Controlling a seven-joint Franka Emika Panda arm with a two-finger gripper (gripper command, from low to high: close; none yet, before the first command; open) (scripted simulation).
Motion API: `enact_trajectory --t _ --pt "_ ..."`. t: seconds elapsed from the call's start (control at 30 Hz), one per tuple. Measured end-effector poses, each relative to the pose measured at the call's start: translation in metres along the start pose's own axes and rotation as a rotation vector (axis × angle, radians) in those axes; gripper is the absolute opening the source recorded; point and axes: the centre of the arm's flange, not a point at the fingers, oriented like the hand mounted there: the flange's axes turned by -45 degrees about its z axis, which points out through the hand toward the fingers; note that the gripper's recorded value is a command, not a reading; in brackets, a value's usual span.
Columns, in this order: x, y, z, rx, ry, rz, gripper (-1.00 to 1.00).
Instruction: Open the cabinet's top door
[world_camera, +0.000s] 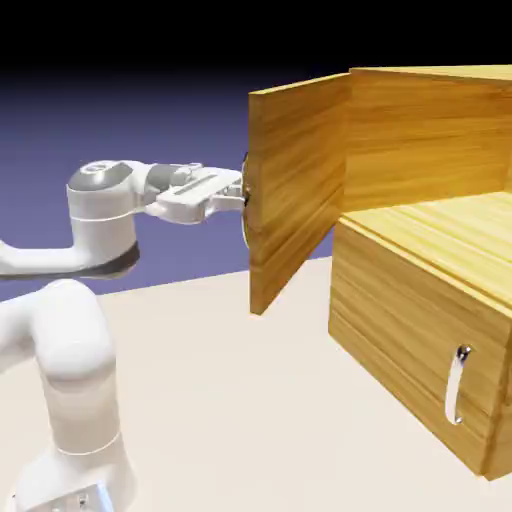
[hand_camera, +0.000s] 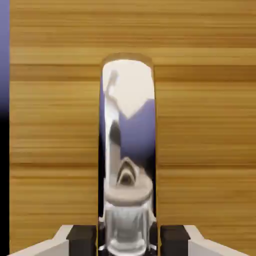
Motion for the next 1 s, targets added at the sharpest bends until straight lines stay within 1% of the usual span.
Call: enact_trajectory --t 0.37,0.67,1.0 --pt "0.0 0.037 -0.091 0.192 0.001 0.0 -1.0" --pt "0.0 0.092 -0.175 0.39 0.001 0.001 -1.0" --pt "0.0 0.157 -0.242 0.573 0.001 0.001 -1.0"
